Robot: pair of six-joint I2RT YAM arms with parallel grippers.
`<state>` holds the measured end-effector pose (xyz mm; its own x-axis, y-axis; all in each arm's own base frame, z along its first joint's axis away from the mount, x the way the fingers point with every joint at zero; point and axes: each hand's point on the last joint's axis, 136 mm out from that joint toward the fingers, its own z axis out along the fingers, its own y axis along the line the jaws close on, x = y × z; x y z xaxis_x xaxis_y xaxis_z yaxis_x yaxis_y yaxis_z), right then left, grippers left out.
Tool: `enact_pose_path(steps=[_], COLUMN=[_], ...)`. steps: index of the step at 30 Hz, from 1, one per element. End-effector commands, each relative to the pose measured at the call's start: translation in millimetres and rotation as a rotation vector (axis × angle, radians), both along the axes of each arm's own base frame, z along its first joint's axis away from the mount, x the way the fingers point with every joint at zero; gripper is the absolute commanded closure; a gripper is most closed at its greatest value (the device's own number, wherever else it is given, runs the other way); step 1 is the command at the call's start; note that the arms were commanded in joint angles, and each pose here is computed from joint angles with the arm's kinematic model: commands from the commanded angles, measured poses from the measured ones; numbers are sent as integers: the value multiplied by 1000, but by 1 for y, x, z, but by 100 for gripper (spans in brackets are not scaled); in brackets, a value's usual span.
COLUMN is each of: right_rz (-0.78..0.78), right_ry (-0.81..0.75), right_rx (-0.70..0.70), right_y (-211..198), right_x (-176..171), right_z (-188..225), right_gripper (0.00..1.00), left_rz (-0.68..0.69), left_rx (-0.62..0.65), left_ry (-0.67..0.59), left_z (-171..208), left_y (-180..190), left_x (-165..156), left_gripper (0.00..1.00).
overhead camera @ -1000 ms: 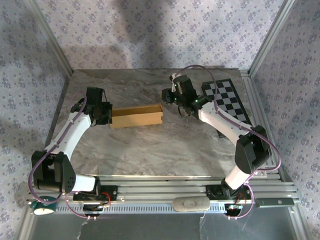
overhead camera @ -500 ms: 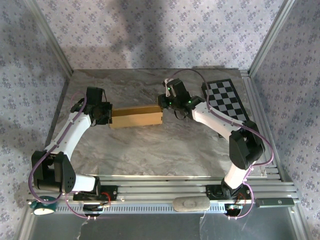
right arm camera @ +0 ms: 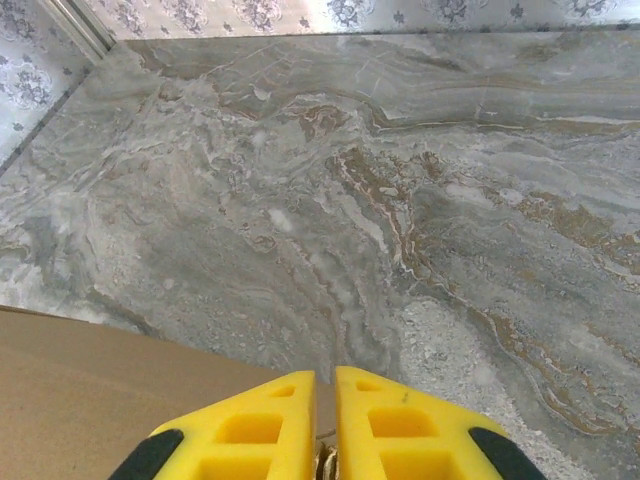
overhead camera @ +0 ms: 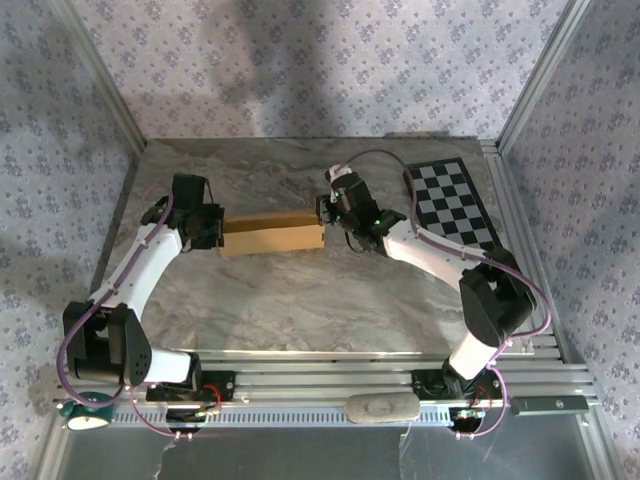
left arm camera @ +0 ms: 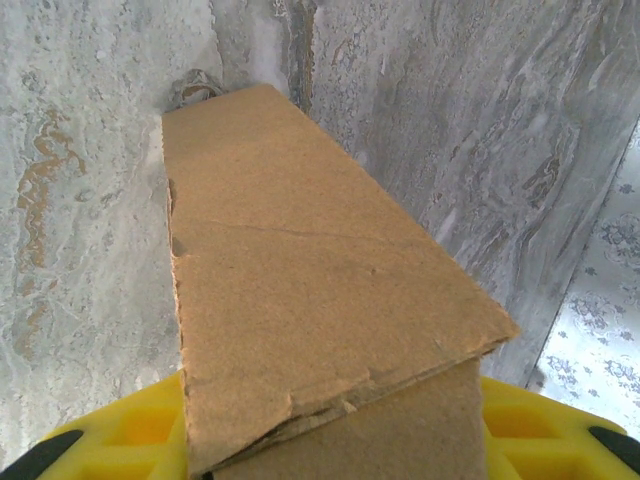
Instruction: Fold the paper box
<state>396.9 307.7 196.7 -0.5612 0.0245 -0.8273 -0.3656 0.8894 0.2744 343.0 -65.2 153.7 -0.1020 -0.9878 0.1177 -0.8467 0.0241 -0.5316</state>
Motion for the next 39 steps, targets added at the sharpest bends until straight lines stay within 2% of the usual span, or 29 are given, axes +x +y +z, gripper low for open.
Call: enact_pose_path(steps=[1, 10, 18, 22, 25, 33, 39], right_rz=[-40, -72, -80, -82, -89, -88, -82], right_ry=[25, 32, 33, 31, 16, -12, -12], right_rx=[-18, 10, -25, -46, -68, -210, -240], right_y=[2, -5, -7, -9, -12, -19, -20], right_x=[-13, -23, -29, -29, -29, -28, -25], right_z=[-24, -44, -72, -78, -75, -86, -86], right_gripper=[89, 96, 100, 100, 100, 100, 100], left_rz=[29, 32, 28, 21, 12, -55, -118], left_rx=[28, 23, 22, 14, 4, -20, -53], left_ry=[148, 144, 142, 146, 106, 75, 15], left_z=[-33, -32, -34, -39, -37, -35, -29], left_y=[9, 11, 11, 11, 12, 13, 14], left_x=[-23, -23, -23, -26, -20, -10, 7], left_gripper=[58, 58, 57, 50, 44, 30, 29])
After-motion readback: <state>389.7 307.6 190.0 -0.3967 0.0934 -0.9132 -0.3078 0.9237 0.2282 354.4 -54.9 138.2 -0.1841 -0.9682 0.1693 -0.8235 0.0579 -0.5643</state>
